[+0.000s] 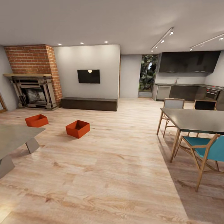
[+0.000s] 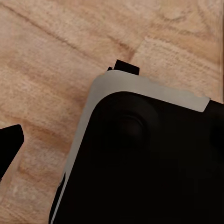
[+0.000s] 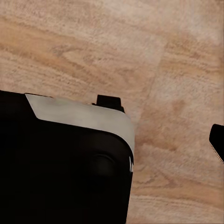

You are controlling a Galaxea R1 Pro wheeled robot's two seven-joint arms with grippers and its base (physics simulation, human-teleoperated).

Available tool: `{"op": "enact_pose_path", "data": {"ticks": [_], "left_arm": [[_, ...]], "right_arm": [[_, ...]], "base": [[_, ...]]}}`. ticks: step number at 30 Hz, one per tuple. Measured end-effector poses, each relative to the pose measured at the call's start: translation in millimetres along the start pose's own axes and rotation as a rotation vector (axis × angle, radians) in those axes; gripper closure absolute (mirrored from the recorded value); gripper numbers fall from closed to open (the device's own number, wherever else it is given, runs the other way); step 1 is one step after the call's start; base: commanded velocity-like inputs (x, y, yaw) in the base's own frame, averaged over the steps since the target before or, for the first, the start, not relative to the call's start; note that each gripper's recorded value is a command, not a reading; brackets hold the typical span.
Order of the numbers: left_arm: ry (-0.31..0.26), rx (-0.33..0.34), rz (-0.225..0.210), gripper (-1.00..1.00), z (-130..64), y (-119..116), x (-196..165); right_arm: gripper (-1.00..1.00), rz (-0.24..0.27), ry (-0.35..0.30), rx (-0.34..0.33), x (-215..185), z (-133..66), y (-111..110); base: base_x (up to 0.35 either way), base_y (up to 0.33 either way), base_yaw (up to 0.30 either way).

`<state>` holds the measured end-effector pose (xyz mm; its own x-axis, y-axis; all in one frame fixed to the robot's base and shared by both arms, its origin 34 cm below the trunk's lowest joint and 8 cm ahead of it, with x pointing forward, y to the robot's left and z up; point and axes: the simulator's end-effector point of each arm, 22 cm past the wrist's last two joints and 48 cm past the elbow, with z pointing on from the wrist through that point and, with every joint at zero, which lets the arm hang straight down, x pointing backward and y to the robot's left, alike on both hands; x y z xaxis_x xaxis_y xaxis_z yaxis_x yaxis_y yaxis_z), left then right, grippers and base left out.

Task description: Move the two storage containers from the living room to the garage. In the garage, place one container on the floor and stack the other container on top of it (either order is fine).

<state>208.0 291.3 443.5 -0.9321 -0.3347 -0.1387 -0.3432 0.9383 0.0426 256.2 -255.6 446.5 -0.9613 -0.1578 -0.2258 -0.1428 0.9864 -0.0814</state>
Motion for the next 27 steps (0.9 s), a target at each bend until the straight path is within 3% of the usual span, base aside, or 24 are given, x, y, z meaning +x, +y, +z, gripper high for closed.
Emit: {"op": "enact_pose_path", "data": {"ticks": [27], "left_arm": [[-0.025, -0.009, -0.007, -1.0, -0.1, 2.0, -7.3]], "right_arm": [[-1.0, 0.002, -0.006, 0.014, -0.9, 0.2, -6.1]], "base": [[0.323, 0.0, 0.0]]}}
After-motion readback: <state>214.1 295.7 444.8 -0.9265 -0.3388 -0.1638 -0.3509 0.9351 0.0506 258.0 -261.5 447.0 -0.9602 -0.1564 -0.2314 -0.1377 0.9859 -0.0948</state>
